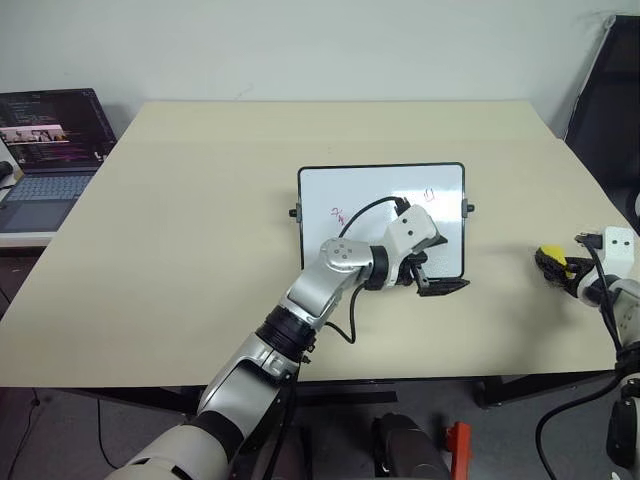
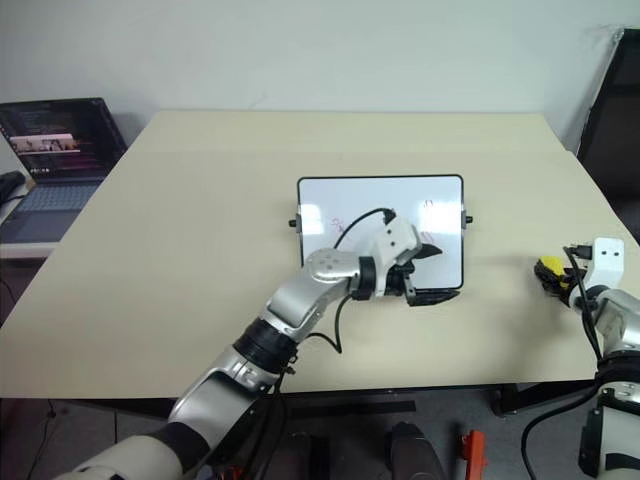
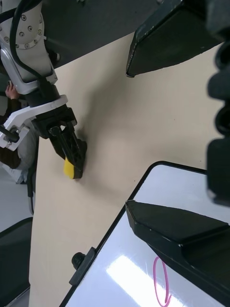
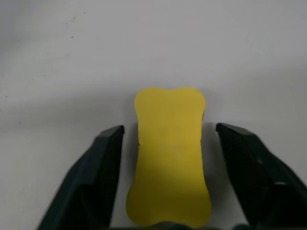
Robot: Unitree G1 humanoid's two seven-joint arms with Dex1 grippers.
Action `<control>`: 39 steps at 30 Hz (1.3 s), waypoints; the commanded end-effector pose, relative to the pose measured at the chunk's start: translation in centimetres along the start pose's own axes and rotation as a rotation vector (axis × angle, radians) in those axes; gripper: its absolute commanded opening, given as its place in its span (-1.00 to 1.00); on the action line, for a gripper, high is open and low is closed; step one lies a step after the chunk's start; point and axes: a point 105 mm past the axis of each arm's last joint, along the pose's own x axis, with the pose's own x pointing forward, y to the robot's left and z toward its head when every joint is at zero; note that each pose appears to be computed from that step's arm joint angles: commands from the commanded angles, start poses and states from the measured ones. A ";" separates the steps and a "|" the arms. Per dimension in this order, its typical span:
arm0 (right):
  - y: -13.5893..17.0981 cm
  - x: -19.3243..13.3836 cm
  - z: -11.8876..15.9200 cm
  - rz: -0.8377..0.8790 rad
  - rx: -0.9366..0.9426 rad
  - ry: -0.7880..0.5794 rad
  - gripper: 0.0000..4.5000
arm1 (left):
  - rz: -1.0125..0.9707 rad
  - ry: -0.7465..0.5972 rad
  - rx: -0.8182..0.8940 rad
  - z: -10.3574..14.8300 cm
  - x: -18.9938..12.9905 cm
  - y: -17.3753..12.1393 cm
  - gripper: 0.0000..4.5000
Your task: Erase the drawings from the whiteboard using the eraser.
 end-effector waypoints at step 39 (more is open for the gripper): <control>18.3 -7.0 15.0 0.615 -0.299 -0.490 -0.41 | 0.361 0.013 0.172 0.9 -20.0 5.4 1.00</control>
